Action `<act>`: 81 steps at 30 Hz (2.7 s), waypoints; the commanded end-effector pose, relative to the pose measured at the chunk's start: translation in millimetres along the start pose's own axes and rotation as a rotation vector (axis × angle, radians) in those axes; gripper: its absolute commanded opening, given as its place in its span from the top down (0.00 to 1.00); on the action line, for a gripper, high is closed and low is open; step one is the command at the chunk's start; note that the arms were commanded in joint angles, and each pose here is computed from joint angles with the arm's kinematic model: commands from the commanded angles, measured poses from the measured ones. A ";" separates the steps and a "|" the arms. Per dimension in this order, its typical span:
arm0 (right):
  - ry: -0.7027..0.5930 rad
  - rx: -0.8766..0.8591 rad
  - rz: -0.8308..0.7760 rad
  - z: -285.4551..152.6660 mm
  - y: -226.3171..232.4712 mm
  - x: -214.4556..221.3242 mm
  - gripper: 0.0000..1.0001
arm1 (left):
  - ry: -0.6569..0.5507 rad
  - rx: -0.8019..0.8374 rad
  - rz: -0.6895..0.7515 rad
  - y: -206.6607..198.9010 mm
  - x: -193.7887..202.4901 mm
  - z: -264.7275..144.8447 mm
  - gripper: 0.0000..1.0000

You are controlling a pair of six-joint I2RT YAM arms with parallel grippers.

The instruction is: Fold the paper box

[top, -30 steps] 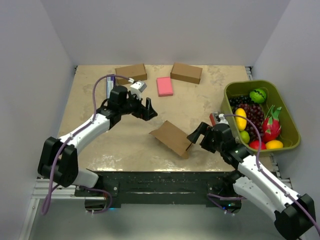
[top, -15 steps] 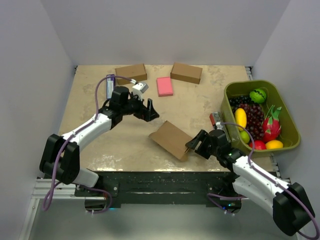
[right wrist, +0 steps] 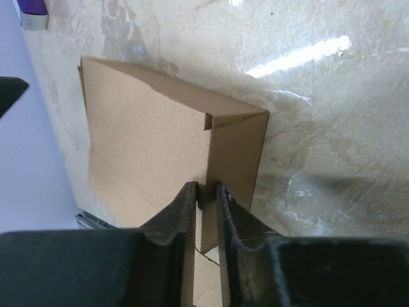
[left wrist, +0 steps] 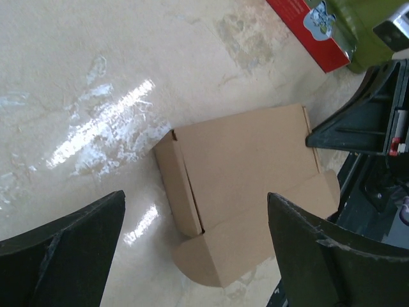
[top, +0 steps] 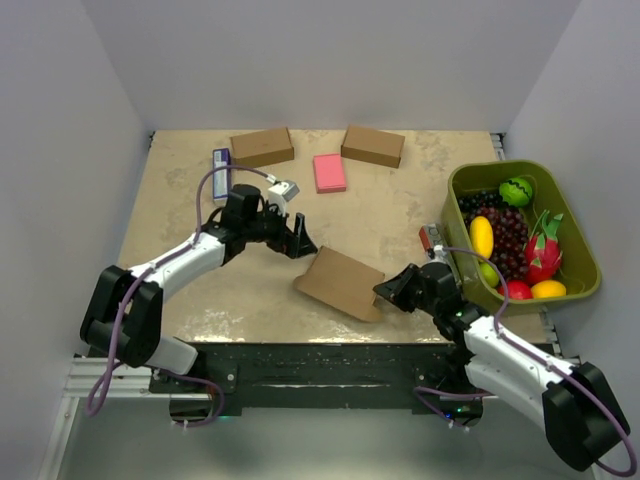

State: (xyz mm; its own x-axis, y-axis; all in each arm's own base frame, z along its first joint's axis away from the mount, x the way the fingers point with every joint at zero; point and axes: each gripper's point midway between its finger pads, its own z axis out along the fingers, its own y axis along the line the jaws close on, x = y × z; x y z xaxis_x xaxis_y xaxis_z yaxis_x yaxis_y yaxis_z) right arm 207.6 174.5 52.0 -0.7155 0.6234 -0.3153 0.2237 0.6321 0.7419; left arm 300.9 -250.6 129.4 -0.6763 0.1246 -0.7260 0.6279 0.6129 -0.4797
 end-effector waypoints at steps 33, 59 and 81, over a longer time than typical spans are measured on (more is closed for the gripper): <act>0.002 -0.056 -0.004 -13.4 8.0 2.0 1.00 | 0.147 0.339 -0.369 -21.8 65.5 13.2 0.00; -0.097 -0.137 -0.316 -33.6 65.8 -38.4 0.37 | 0.172 0.466 -0.536 -55.1 80.3 13.6 0.59; 0.078 -0.285 -1.535 -72.2 171.0 86.2 0.01 | 0.139 0.451 -1.067 -62.5 105.6 -56.1 0.60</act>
State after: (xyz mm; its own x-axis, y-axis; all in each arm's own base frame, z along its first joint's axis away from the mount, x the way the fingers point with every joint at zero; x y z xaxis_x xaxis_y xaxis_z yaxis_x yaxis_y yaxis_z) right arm 138.3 302.3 194.6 -0.2858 -0.4181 -0.8623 -0.8512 0.5241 0.0280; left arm 171.5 -239.4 89.8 -0.9609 -0.1951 0.1964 -0.2330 0.1863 -0.9545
